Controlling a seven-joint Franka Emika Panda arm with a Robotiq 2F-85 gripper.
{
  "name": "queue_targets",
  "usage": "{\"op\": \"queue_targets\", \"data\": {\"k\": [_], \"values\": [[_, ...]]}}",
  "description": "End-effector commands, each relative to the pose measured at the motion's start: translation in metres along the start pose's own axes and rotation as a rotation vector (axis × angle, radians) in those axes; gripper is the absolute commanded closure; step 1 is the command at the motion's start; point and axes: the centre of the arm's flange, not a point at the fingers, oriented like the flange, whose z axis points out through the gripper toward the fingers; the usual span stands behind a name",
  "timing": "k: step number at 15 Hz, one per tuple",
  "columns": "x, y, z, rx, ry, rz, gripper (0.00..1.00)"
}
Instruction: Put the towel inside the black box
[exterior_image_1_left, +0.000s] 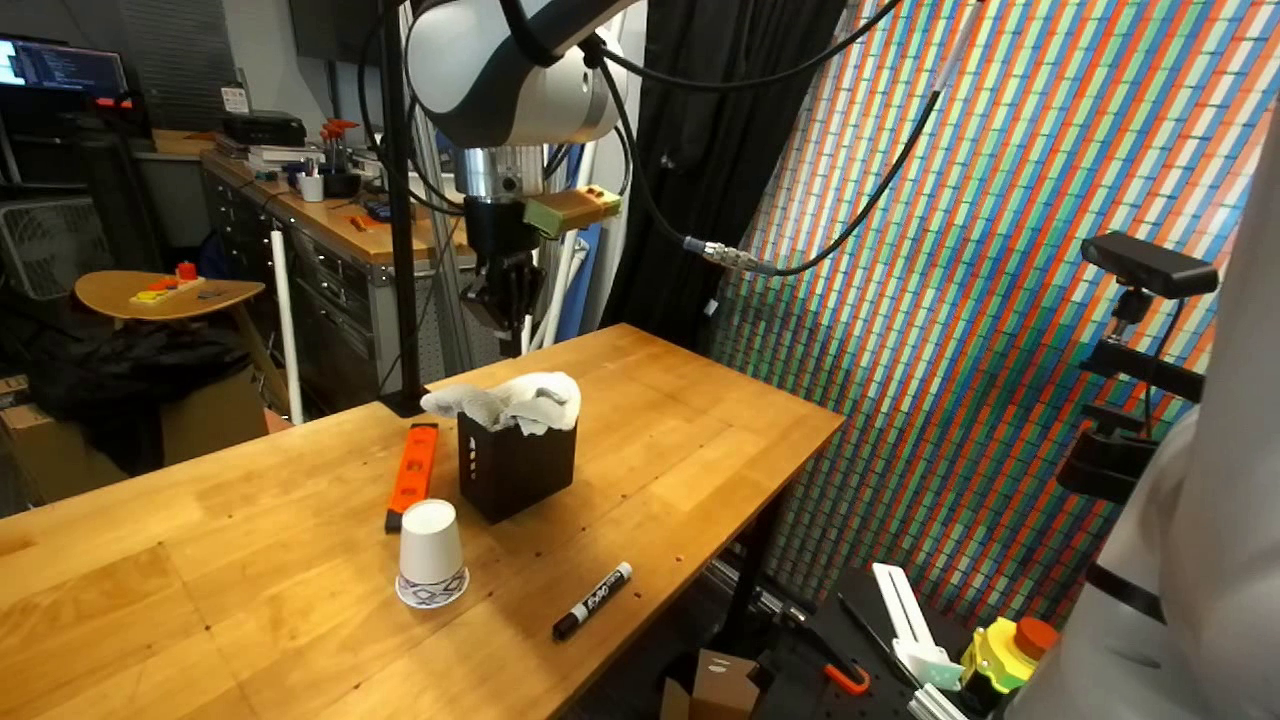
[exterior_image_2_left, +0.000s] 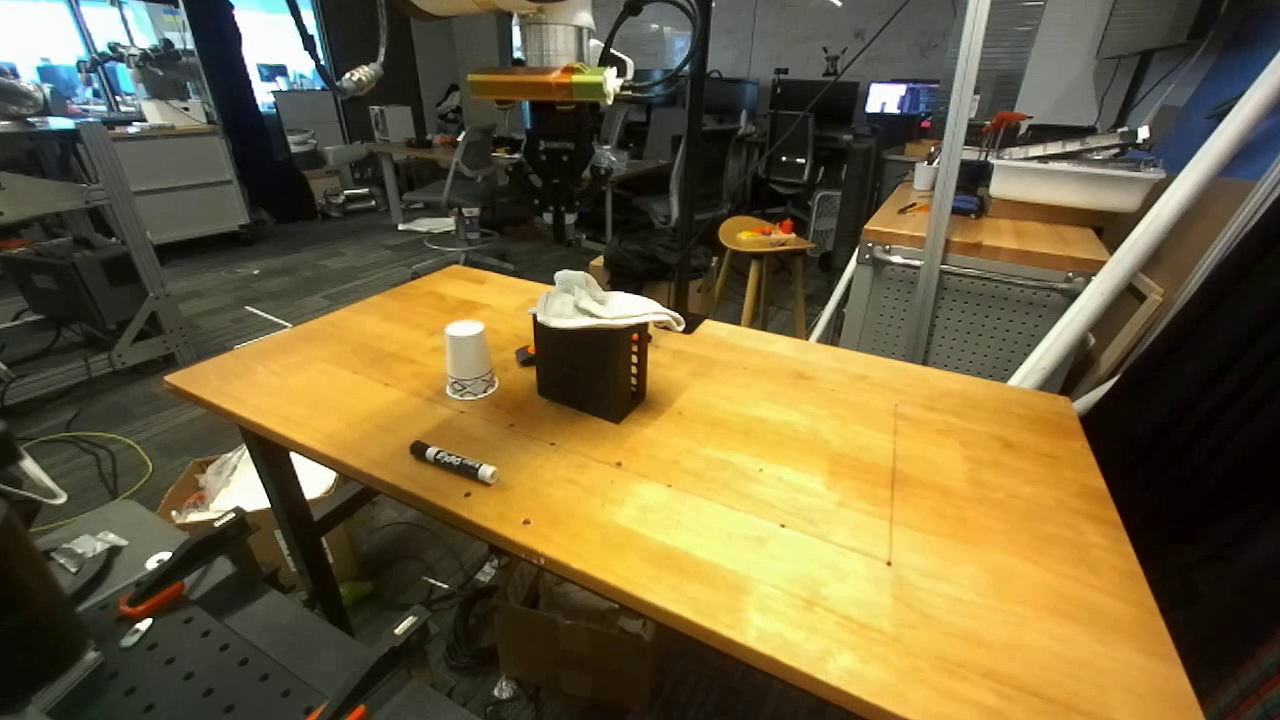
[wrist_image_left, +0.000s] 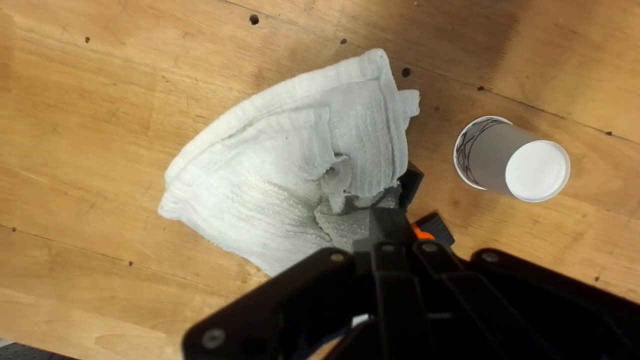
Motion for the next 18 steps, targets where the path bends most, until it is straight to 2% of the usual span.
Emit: {"op": "queue_targets", "data": {"k": [1, 6, 10, 14, 18], "values": [[0.015, 0.002, 0.004, -0.034, 0.022, 0.026, 1.0], [0.045, 0.008, 0.037, -0.037, 0.066, 0.02, 1.0], [0.06, 0.019, 0.081, -0.03, 0.064, 0.02, 1.0], [0.053, 0.032, 0.119, -0.015, 0.021, 0.044, 1.0], [0.039, 0.034, 0.135, 0.004, -0.024, 0.059, 1.0]]}}
